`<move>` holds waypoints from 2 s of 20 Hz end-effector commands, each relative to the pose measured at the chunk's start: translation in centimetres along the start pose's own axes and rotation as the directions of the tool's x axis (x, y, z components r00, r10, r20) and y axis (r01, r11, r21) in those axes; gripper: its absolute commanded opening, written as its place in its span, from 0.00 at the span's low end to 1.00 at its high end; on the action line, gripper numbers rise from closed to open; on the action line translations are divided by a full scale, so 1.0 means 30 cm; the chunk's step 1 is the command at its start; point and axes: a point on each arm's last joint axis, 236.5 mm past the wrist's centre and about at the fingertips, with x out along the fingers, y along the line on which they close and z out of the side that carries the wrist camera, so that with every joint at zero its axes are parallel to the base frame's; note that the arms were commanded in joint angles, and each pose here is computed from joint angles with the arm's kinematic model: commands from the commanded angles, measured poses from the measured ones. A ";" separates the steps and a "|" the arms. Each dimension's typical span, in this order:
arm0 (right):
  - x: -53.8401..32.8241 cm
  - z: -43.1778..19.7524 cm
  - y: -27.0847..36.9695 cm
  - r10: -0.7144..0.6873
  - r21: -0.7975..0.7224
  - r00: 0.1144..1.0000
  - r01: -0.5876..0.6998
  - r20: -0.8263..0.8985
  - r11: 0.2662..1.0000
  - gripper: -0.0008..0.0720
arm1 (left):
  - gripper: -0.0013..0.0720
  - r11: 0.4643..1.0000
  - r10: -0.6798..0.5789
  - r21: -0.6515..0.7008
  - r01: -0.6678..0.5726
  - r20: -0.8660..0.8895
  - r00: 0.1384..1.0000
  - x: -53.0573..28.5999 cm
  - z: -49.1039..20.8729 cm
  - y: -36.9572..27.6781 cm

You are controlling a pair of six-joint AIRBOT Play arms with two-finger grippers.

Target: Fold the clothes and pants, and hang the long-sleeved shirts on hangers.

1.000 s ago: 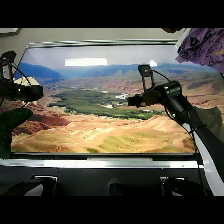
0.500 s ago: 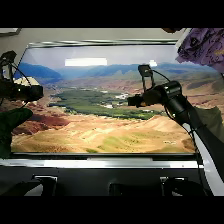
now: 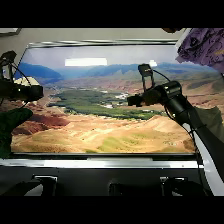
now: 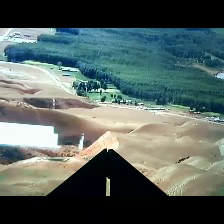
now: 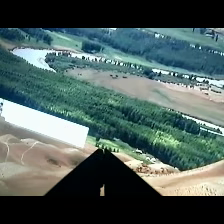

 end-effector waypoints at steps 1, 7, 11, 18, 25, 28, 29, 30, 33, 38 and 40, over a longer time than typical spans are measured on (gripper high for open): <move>-0.002 0.039 0.008 0.008 -0.002 0.999 -0.008 0.050 1.000 0.05 | 0.28 0.999 0.008 -0.040 -0.009 -0.020 1.000 0.000 -0.016 0.007; -0.004 0.063 0.012 0.013 -0.002 0.997 -0.013 0.080 1.000 0.05 | 1.00 0.885 0.331 -0.310 -0.347 -0.103 0.938 -0.085 -0.092 0.501; -0.005 0.076 0.014 0.017 -0.001 0.995 -0.016 0.097 1.000 0.05 | 1.00 0.748 0.429 -0.536 -0.391 -0.060 0.902 -0.138 -0.122 0.884; -0.005 0.079 0.015 0.017 -0.002 0.995 -0.017 0.100 1.000 0.05 | 1.00 0.610 0.422 -0.690 -0.389 -0.132 0.897 0.139 -0.296 1.229; -0.005 0.074 0.014 0.016 -0.002 0.995 -0.016 0.093 1.000 0.05 | 0.92 0.605 0.333 -0.686 -0.405 -0.245 0.911 0.410 -0.414 1.275; -0.010 0.072 0.013 0.015 -0.003 0.996 -0.015 0.092 1.000 0.05 | 0.04 0.620 0.302 -0.690 -0.374 -0.231 0.925 0.373 -0.374 1.222; -0.020 0.074 0.012 0.014 -0.005 0.995 -0.013 0.095 1.000 0.05 | 0.04 0.637 0.305 -0.676 -0.370 -0.219 0.927 0.348 -0.344 1.191; -0.032 0.074 0.009 0.009 -0.008 0.995 -0.008 0.097 1.000 0.05 | 0.04 0.667 0.311 -0.653 -0.358 -0.192 0.931 0.318 -0.293 1.140; -0.095 0.059 -0.038 -0.051 -0.046 0.995 0.055 0.091 0.997 0.05 | 0.04 0.790 0.314 -0.541 -0.288 -0.046 0.948 0.208 -0.088 0.888; -0.272 0.047 -0.145 -0.184 -0.198 0.975 0.206 0.124 0.958 0.05 | 0.04 0.931 0.013 -0.364 0.042 0.148 0.989 0.074 0.082 0.167; -0.335 0.037 -0.161 -0.202 -0.260 0.970 0.232 0.136 0.937 0.05 | 0.04 0.937 -0.119 -0.313 0.154 0.130 0.984 0.074 0.051 -0.099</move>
